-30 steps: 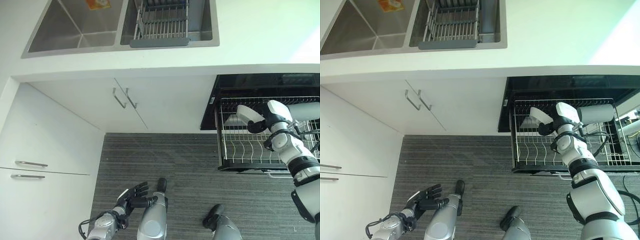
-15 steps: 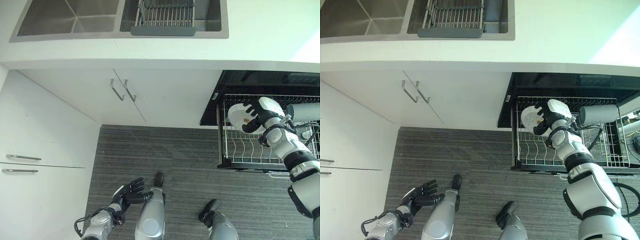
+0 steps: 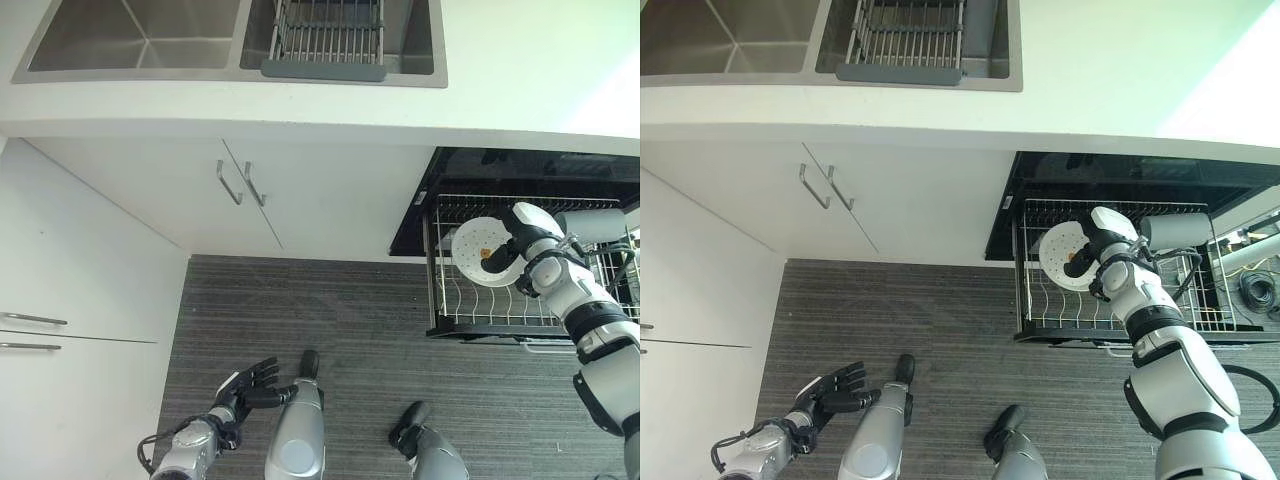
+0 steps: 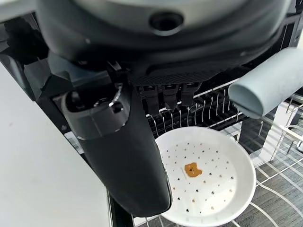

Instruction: Place the dishes in the dishwasher.

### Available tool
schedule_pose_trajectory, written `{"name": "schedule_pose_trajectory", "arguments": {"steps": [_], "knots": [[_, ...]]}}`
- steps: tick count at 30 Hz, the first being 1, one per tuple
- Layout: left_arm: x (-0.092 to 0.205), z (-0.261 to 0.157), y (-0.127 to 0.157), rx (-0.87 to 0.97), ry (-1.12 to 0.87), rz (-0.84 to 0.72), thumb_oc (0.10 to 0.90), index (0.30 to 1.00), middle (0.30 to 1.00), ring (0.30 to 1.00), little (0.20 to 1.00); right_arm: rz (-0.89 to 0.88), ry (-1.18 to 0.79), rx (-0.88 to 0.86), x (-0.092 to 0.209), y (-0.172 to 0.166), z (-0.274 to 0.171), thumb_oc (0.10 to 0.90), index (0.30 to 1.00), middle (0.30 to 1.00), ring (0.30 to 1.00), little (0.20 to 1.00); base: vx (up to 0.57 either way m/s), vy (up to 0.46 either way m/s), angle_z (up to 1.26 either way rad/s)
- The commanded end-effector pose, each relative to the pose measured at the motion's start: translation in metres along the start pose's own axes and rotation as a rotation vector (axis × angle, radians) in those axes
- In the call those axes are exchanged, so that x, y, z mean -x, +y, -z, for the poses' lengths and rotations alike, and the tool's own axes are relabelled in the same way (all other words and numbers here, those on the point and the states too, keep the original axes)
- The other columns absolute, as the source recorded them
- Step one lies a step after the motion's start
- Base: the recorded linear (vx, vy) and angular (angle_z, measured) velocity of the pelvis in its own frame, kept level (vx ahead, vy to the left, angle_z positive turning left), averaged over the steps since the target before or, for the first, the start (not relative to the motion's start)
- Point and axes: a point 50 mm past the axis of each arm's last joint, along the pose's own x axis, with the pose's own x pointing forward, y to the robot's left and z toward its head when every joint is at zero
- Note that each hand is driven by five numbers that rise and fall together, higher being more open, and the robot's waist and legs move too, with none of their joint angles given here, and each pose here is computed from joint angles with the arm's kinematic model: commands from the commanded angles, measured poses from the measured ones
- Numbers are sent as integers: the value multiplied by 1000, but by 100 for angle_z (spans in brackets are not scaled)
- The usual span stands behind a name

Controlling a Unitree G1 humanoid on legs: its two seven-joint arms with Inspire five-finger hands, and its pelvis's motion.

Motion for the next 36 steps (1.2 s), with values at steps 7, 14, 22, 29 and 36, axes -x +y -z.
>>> {"name": "schedule_pose_trajectory", "arguments": {"steps": [7, 14, 22, 29, 36], "knots": [[30, 44, 25, 22, 119, -136, 800, 900, 900, 900, 900, 41, -29, -301, 17, -33, 5, 800, 900, 900, 900, 900, 11, -4, -6], [51, 84, 20, 111, 195, -209, 800, 900, 900, 900, 900, 61, 105, -434, 84, 4, 63, 800, 900, 900, 900, 900, 60, 8, -30], [55, 95, 14, 144, 218, -222, 800, 900, 900, 900, 900, 64, 332, -474, 121, 26, 108, 800, 900, 900, 900, 900, 22, 18, -25], [53, 97, 10, 145, 241, -223, 800, 900, 900, 900, 900, -82, 540, -523, 141, 81, 131, 800, 900, 900, 900, 900, 37, 5, -7], [44, 93, 7, 66, 296, -172, 800, 900, 900, 900, 900, -318, 821, -636, 152, 156, 153, 800, 900, 900, 900, 900, 56, -13, 7]]}}
